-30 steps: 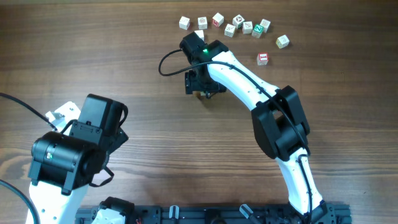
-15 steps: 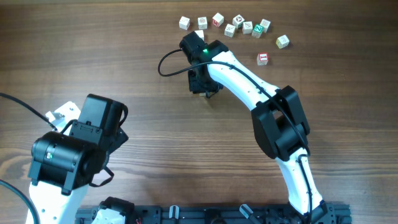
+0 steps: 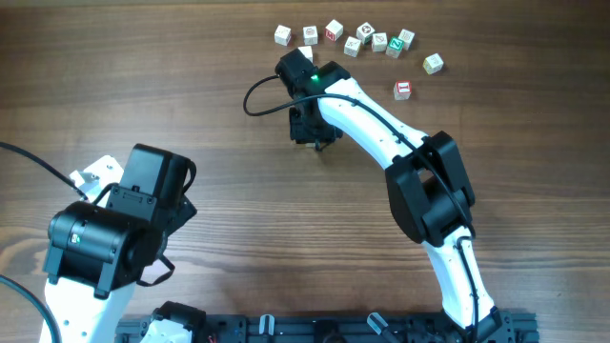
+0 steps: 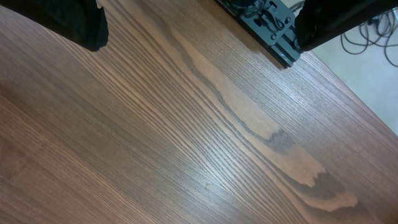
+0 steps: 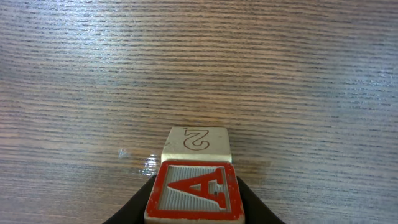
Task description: Form a tower
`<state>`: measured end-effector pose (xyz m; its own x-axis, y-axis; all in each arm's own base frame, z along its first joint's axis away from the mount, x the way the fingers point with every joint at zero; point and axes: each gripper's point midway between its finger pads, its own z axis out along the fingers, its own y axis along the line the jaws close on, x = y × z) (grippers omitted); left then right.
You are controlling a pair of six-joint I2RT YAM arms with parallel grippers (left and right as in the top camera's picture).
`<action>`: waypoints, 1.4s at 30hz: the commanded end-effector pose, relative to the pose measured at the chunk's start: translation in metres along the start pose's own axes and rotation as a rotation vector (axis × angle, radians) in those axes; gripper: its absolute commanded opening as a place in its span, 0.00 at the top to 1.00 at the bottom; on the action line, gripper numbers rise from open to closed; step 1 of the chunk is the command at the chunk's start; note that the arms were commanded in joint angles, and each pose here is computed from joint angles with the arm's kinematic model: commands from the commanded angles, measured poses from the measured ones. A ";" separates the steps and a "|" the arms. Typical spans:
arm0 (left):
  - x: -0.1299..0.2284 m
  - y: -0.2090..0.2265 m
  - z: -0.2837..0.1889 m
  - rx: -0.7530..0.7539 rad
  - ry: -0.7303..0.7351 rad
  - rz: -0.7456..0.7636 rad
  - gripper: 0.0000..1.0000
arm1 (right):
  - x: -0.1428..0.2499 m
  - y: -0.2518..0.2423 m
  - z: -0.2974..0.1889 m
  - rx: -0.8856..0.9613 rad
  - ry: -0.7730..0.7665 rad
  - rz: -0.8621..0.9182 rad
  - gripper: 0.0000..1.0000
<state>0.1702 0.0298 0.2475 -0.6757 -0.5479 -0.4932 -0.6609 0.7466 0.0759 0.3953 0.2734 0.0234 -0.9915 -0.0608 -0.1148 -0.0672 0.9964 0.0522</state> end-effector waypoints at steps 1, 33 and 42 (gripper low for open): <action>-0.001 0.001 0.000 -0.001 -0.003 -0.026 0.00 | 0.001 0.000 0.001 -0.004 0.015 0.041 0.67; -0.001 0.001 0.000 -0.001 -0.003 -0.026 0.00 | -0.012 -0.002 -0.034 0.031 -0.025 0.061 0.30; -0.001 0.001 0.000 -0.001 -0.003 -0.026 0.00 | -0.005 0.000 -0.031 0.042 -0.008 0.023 0.43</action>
<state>0.1702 0.0298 0.2475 -0.6757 -0.5479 -0.4932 -0.6609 0.7466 0.0759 0.3927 0.2677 0.0534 -0.9954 -0.0118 -0.0952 -0.0140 0.9996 0.0226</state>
